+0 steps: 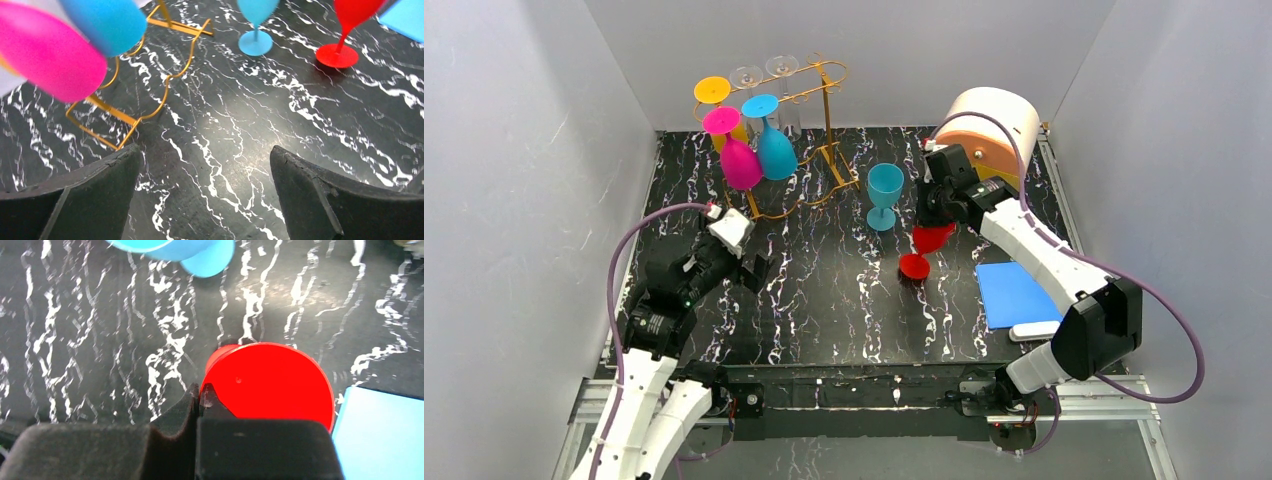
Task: Take the wine glass off the wine glass rack
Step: Place the wine glass at the center of the board.
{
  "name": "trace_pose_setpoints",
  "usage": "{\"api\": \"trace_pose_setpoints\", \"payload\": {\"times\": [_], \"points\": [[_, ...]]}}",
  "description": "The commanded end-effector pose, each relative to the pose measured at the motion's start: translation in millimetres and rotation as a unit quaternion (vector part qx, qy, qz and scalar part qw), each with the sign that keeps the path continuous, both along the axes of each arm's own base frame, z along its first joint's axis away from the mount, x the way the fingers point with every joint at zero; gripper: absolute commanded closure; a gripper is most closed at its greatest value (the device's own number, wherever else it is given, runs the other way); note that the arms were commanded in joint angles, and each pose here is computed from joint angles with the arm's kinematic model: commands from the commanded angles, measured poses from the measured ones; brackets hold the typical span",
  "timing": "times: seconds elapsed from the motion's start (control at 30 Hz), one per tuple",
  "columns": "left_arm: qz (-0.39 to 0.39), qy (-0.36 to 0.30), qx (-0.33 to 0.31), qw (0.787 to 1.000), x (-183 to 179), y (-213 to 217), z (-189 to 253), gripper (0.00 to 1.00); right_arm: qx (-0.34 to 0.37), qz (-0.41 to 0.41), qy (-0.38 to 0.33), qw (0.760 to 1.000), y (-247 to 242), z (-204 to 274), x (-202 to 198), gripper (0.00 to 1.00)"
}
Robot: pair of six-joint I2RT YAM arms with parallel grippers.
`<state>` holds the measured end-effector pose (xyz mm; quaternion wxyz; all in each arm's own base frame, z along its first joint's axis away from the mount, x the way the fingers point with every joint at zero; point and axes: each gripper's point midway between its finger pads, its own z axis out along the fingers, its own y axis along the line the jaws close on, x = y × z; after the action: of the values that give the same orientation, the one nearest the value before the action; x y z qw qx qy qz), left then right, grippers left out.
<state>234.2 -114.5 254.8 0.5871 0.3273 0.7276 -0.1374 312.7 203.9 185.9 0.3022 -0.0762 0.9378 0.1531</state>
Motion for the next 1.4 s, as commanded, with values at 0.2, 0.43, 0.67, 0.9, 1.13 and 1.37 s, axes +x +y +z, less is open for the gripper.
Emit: {"api": "trace_pose_setpoints", "payload": {"times": [0.2,0.43,0.67,0.9,1.13,1.37], "points": [[0.333,0.01,-0.24,0.912,27.8,72.5,24.2,0.02,-0.05,-0.09,-0.137,0.985,-17.4,32.9,75.9,0.99],[0.423,0.095,-0.239,0.869,22.2,90.0,18.1,0.02,-0.056,-0.071,-0.156,0.984,-5.6,23.9,97.6,0.99],[0.427,0.073,-0.247,0.867,17.4,95.6,32.4,0.02,-0.054,-0.063,-0.149,0.985,4.7,3.7,111.0,0.99],[0.436,0.018,-0.246,0.866,5.7,110.6,64.0,0.02,-0.056,-0.025,-0.121,0.991,14.6,-6.1,109.1,0.99],[0.437,0.027,-0.234,0.868,7.7,110.1,60.1,0.02,-0.089,-0.007,-0.113,0.99,8.1,-7.0,107.0,0.8],[0.446,0.042,-0.211,0.869,15.7,110.3,55.1,0.02,-0.097,0.005,-0.115,0.989,8.0,5.7,108.5,0.74]]}}
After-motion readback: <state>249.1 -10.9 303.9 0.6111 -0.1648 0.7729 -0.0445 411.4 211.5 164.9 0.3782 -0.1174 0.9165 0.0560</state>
